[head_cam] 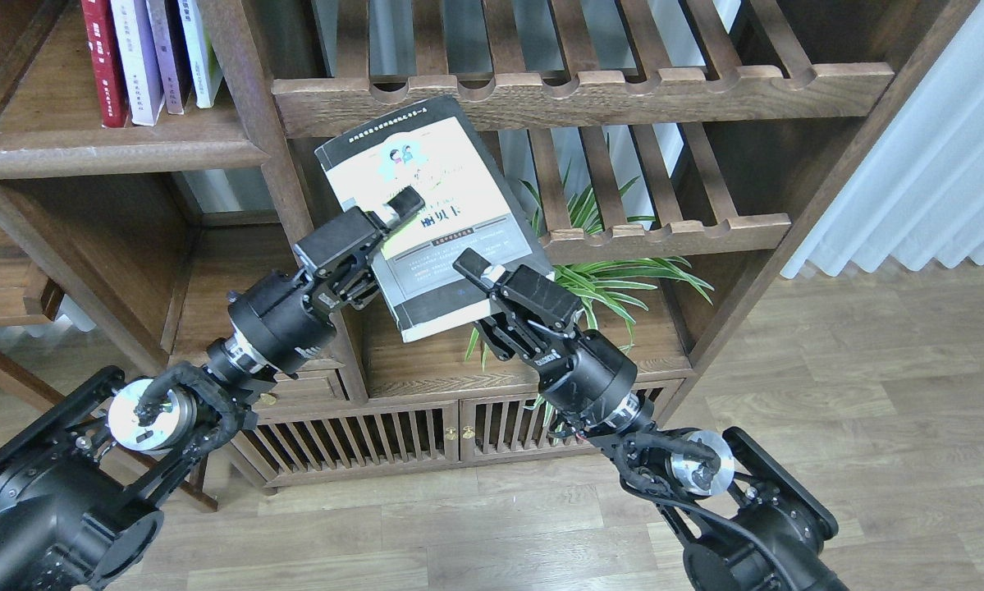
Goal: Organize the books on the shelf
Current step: 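Pull the white book down between both grippers, then lift the white book with the left gripper back toward the upper shelf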
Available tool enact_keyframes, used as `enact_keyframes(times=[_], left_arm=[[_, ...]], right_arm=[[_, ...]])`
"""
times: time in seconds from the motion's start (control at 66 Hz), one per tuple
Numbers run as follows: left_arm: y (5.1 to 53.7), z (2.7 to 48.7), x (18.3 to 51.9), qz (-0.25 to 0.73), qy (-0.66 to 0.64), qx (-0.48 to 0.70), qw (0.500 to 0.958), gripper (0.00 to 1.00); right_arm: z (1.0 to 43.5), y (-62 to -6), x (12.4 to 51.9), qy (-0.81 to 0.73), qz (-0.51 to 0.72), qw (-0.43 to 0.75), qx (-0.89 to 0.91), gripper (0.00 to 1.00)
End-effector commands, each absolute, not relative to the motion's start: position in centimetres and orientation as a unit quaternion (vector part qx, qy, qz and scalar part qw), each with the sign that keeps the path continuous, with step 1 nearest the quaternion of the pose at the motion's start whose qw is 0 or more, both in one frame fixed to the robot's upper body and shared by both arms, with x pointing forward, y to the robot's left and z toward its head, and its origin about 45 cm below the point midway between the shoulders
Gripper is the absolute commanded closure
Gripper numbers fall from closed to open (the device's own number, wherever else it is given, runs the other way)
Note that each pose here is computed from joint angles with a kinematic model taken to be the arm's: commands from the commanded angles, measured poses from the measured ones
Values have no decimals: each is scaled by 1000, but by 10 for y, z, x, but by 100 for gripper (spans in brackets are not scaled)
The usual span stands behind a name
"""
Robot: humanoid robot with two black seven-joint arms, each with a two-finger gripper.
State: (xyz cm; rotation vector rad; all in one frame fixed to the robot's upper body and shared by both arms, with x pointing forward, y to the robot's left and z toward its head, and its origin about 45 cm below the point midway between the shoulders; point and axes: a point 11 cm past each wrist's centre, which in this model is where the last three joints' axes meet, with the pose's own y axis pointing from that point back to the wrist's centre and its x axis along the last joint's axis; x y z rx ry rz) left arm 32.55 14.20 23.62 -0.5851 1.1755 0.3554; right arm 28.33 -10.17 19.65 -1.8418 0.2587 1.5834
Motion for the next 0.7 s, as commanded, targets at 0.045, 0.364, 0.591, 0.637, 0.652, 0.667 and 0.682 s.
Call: enact_keyframes(times=[0.045, 0.364, 0.591, 0.637, 0.652, 0.667, 0.682], left_arm=[[142, 237, 326, 164, 543, -270, 778, 64], [142, 237, 326, 164, 543, -270, 778, 84], [141, 236, 325, 163, 544, -271, 777, 92], [141, 236, 326, 164, 544, -272, 777, 92], [141, 236, 326, 164, 544, -272, 777, 92], [141, 236, 326, 164, 544, -272, 777, 92], [141, 236, 325, 163, 544, -271, 777, 92]], right_arm=[[197, -102, 284, 99, 609, 342, -709, 91], [197, -102, 284, 99, 609, 342, -709, 90], [196, -102, 284, 101, 608, 343, -709, 78], [196, -102, 284, 101, 608, 342, -709, 75], [197, -102, 284, 101, 608, 342, -709, 75], [196, -102, 284, 101, 608, 342, -710, 73], [196, -102, 284, 101, 608, 342, -710, 72]])
